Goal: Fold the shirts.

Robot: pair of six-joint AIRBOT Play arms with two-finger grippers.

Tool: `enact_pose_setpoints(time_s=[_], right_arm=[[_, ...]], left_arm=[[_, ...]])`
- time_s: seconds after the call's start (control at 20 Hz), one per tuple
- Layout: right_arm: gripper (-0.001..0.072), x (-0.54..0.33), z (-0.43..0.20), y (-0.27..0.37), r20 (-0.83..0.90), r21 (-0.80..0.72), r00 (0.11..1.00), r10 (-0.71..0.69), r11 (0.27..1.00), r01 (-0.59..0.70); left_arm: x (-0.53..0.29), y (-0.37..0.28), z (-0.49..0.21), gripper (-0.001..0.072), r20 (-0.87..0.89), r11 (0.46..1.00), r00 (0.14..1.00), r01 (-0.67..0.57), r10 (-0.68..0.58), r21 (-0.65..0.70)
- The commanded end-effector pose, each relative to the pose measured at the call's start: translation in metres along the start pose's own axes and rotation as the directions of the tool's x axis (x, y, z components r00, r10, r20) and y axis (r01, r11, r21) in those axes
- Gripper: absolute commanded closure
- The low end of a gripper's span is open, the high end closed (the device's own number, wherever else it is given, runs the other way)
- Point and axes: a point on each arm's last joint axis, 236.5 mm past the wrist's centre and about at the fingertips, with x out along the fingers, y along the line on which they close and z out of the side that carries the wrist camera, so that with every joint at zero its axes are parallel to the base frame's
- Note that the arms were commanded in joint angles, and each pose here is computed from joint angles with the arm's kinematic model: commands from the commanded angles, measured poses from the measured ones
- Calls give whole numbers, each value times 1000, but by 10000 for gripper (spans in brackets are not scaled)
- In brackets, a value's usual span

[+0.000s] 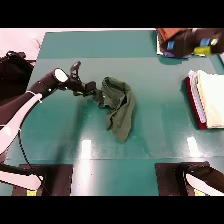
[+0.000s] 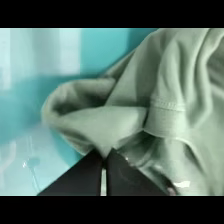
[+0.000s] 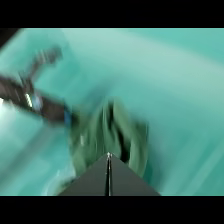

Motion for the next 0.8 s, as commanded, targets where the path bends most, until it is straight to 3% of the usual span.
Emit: enact_pose_setpoints(time_s=[0.0, 0.1, 0.15, 0.2, 0.25, 0.4, 0.55, 0.65, 0.7, 0.75], right_arm=[[692, 37, -86, -19, -200, 117, 980, 4, 993, 20], [659, 65, -147, -32, -322, 216, 947, 17, 975, 56], [417, 81, -178, -35, -368, 272, 929, 47, 961, 60], [218, 94, -202, -32, -399, 339, 912, 93, 939, 52], [182, 106, -225, -27, -429, 400, 892, 144, 915, 45], [183, 137, -263, 0, -443, 493, 846, 295, 869, -44], [197, 165, -278, 15, -451, 510, 826, 338, 857, -72], [284, 176, -279, 20, -460, 481, 822, 337, 872, -88], [287, 180, -274, 22, -456, 465, 825, 335, 880, -100], [360, 183, -268, 22, -447, 457, 830, 334, 883, -109]], left_arm=[[-29, -5, 23, 684, 39, 997, 999, 7, -10, 77], [-33, -5, 23, 684, 30, 994, 1000, -1, -2, 106], [-32, -3, 20, 684, 17, 994, 1000, -4, 2, 107], [-32, -3, 18, 683, 10, 994, 1000, -7, 5, 109], [-32, -3, 17, 684, 5, 994, 1000, -6, 6, 109], [-32, -2, 14, 684, -8, 994, 1000, -6, 7, 109], [-32, -2, 13, 684, -11, 994, 1000, -6, 7, 108], [-32, -2, 11, 684, -21, 994, 1000, -6, 8, 109], [-32, -2, 10, 684, -22, 994, 1000, -5, 8, 108], [-32, -2, 10, 683, -23, 994, 1000, -5, 8, 108]])
